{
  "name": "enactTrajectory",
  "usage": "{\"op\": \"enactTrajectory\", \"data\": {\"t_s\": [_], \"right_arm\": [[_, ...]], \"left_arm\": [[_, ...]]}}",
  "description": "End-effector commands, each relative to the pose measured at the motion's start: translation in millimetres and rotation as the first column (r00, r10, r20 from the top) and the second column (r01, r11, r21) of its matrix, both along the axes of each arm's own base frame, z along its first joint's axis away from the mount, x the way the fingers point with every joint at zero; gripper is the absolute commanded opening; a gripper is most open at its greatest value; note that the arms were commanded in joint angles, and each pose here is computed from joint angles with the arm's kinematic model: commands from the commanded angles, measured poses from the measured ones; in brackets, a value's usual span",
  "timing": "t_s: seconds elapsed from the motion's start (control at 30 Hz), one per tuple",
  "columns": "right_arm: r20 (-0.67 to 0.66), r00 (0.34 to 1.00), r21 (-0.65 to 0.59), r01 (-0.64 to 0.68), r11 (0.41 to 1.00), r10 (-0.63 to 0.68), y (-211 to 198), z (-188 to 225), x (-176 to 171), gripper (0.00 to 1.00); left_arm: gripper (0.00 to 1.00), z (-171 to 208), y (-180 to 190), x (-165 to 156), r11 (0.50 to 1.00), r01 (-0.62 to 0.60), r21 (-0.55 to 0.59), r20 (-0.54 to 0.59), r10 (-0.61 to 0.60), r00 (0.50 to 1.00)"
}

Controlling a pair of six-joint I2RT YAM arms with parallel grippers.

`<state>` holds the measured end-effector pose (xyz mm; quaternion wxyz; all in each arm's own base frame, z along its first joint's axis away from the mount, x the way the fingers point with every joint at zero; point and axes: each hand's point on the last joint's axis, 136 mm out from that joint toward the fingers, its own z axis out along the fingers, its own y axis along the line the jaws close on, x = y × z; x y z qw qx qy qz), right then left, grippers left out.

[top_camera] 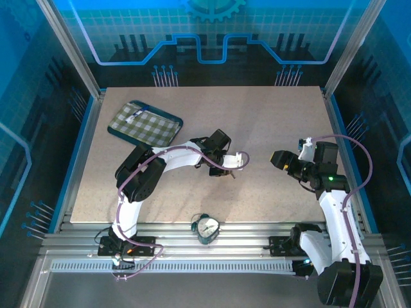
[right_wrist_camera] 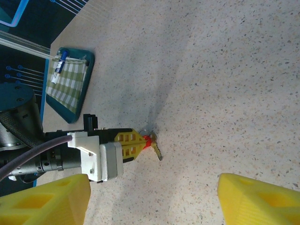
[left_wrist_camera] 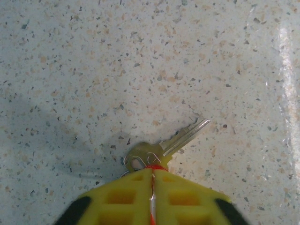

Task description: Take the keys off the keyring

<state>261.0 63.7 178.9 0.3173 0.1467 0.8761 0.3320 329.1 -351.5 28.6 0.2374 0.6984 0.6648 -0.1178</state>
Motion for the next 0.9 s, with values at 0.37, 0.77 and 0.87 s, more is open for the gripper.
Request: {"op": "enactTrajectory", "data": {"t_s": [0.37, 0.77, 0.87], "right_arm": [[-0.007, 1.000, 0.026, -0.021, 0.999, 0.021, 5.9, -0.9, -3.2, 0.74], [-0.016, 1.000, 0.024, -0.019, 1.000, 0.019, 5.7, -3.7, -6.0, 0.74], [-0.015, 1.000, 0.024, -0.019, 1.000, 0.020, 5.8, -2.8, -6.1, 0.74]], "left_arm": [[0.33, 15.3, 17.4, -2.9, 1.000, 0.023, -0.004, 0.031, -0.022, 0.999], [0.39, -0.5, 16.1, 5.4, 0.999, 0.043, 0.015, 0.090, -0.044, 0.995], [0.39, -6.6, 16.3, 6.9, 0.998, 0.059, 0.036, 0.110, -0.063, 0.992]]}}
